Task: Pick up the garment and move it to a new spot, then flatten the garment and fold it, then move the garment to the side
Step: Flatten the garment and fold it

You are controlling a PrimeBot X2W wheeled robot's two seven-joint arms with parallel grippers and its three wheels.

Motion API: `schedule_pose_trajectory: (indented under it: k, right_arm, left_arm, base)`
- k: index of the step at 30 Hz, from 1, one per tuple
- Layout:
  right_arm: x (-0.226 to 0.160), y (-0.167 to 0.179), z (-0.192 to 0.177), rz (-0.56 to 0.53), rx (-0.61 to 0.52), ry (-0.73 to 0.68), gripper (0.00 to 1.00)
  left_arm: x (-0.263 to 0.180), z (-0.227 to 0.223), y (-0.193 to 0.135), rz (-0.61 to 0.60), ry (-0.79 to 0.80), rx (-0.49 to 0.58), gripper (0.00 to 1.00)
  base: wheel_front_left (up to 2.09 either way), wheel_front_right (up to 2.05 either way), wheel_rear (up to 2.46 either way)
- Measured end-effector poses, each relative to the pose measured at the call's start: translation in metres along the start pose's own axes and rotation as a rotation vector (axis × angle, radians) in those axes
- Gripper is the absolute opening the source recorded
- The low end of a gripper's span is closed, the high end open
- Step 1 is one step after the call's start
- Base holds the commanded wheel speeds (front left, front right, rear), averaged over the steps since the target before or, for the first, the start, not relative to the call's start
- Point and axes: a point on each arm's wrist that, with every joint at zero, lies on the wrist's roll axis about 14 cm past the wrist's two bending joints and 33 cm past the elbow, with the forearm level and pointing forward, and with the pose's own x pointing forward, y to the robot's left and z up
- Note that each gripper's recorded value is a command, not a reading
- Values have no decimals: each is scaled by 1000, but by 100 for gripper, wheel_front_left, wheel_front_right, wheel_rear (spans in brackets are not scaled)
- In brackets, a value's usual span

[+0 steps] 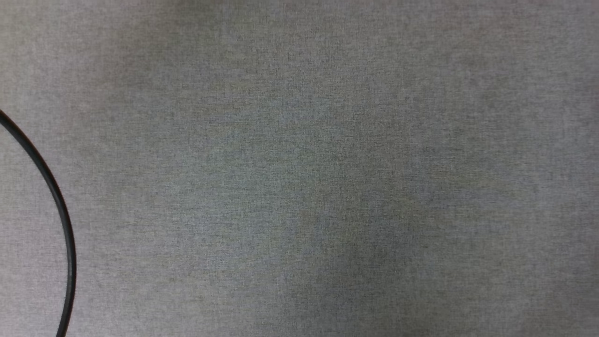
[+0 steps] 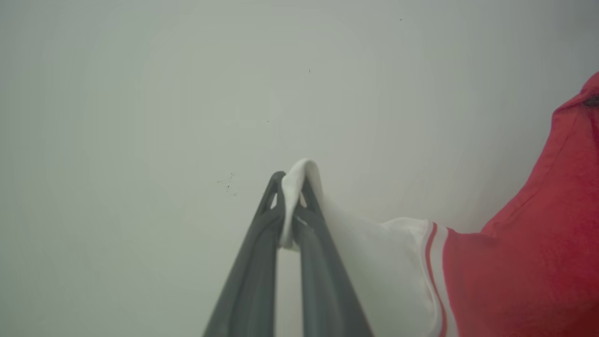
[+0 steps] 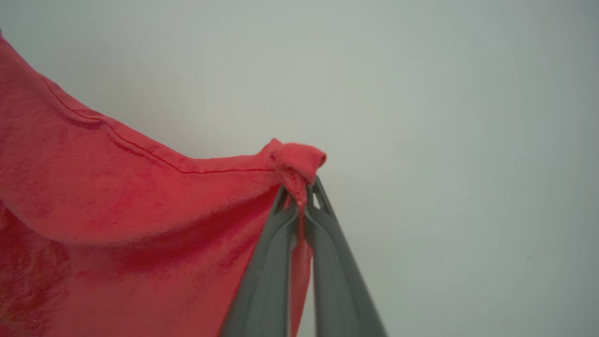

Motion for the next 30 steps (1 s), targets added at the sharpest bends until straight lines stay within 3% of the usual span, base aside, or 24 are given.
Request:
schedule_pose_trajectory:
  k: [7,14,20,30]
  right_arm:
    - [12,34,-51,80,-11,79,0]
    - [-9,71,-115,170,36,205,0]
    - [-46,109,-158,259,83,307,0]
    - [-125,149,-184,375,137,409,0]
  left_arm:
    - [-2,-42,-16,-21,58,-41,0]
    - [-39,-97,-48,-68,197,-116,0]
    - [-87,-125,-71,-100,306,-199,0]
    - [-194,-131,-112,-139,461,-326,0]
  base:
    - [0,0,0]
    - [0,0,0]
    - [0,0,0]
    - [0,0,0]
